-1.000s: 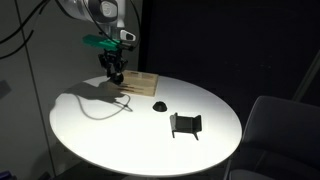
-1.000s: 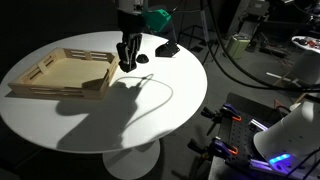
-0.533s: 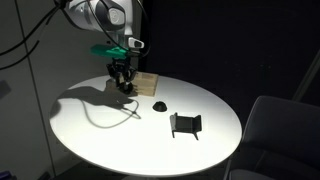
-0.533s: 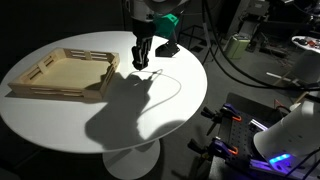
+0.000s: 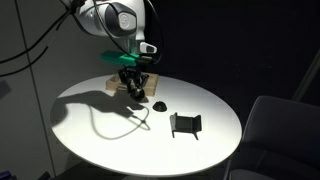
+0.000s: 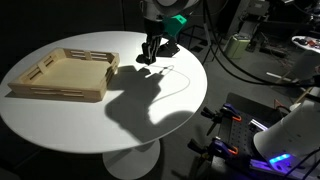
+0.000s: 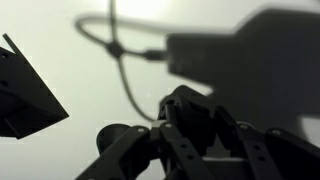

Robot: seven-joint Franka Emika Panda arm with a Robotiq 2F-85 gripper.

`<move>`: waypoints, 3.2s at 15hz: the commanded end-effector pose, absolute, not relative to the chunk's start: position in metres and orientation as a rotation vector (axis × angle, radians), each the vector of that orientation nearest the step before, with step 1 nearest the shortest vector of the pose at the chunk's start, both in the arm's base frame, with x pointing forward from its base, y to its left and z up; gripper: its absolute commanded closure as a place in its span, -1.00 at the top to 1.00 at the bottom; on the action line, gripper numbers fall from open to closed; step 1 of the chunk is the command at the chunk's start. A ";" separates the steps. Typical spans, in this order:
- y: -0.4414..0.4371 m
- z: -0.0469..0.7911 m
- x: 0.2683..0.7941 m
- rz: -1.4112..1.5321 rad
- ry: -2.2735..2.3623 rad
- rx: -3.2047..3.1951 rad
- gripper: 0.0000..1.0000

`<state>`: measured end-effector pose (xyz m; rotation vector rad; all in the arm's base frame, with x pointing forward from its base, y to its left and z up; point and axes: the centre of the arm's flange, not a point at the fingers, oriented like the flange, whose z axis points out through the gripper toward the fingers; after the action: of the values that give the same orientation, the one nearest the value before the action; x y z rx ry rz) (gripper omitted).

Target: Remove the black object from the box and put it on the table

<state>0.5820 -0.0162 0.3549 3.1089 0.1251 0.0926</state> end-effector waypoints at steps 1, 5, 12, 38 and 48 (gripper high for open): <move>-0.037 0.351 0.572 0.146 0.005 3.118 -0.65; -0.057 0.339 0.567 0.165 -0.098 3.125 -0.65; -0.086 0.321 0.554 0.152 -0.266 3.108 -0.65; -0.049 0.345 0.570 0.180 -0.340 3.019 1.00; 0.088 0.426 0.567 0.152 -0.213 3.124 1.00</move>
<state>0.5759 0.0681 0.3897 3.0941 -0.1945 0.1946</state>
